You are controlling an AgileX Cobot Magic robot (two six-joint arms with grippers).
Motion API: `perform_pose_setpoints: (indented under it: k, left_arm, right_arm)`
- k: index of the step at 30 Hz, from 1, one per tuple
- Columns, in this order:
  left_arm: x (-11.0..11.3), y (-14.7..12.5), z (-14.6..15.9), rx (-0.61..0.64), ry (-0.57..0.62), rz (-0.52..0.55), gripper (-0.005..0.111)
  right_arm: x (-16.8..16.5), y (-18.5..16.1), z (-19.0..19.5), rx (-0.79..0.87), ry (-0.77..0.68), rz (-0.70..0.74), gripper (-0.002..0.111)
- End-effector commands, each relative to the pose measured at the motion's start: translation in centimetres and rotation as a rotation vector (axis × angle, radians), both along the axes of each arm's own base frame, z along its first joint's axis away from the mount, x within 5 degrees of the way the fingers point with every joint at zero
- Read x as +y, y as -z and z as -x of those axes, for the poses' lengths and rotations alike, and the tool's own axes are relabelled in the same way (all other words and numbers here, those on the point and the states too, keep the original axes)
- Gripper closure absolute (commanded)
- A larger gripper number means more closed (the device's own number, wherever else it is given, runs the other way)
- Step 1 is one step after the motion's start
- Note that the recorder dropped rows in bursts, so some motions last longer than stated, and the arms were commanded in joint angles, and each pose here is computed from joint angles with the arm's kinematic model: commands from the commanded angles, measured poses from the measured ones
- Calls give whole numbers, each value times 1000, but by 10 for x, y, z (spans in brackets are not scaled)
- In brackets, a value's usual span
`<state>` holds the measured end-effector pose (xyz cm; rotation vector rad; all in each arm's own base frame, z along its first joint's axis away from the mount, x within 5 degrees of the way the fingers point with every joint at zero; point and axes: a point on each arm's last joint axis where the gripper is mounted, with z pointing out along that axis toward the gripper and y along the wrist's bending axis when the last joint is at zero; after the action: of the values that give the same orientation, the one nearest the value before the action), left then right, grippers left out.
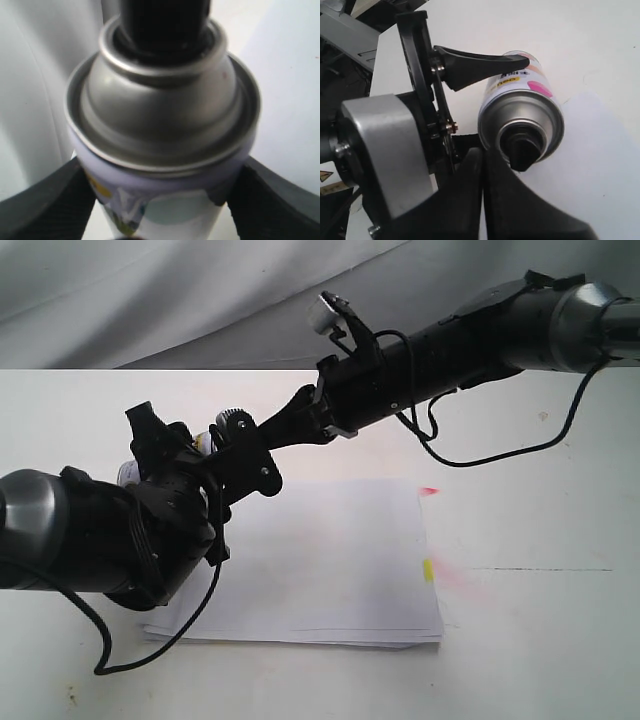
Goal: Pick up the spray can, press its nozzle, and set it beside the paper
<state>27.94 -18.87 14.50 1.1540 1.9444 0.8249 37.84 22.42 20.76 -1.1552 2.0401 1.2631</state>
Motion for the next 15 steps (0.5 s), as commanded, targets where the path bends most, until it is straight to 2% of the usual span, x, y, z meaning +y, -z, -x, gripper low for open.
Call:
perform_pose_setpoints:
  k: [1, 15]
  left_arm:
    - [-2, -9, -2, -52, 5, -17, 107]
    - [-2, -9, -2, -52, 5, -19, 107]
  right_arm:
    - [-1, 3, -3, -19, 19, 40, 108]
    - [-2, 4, -6, -39, 52, 54, 108]
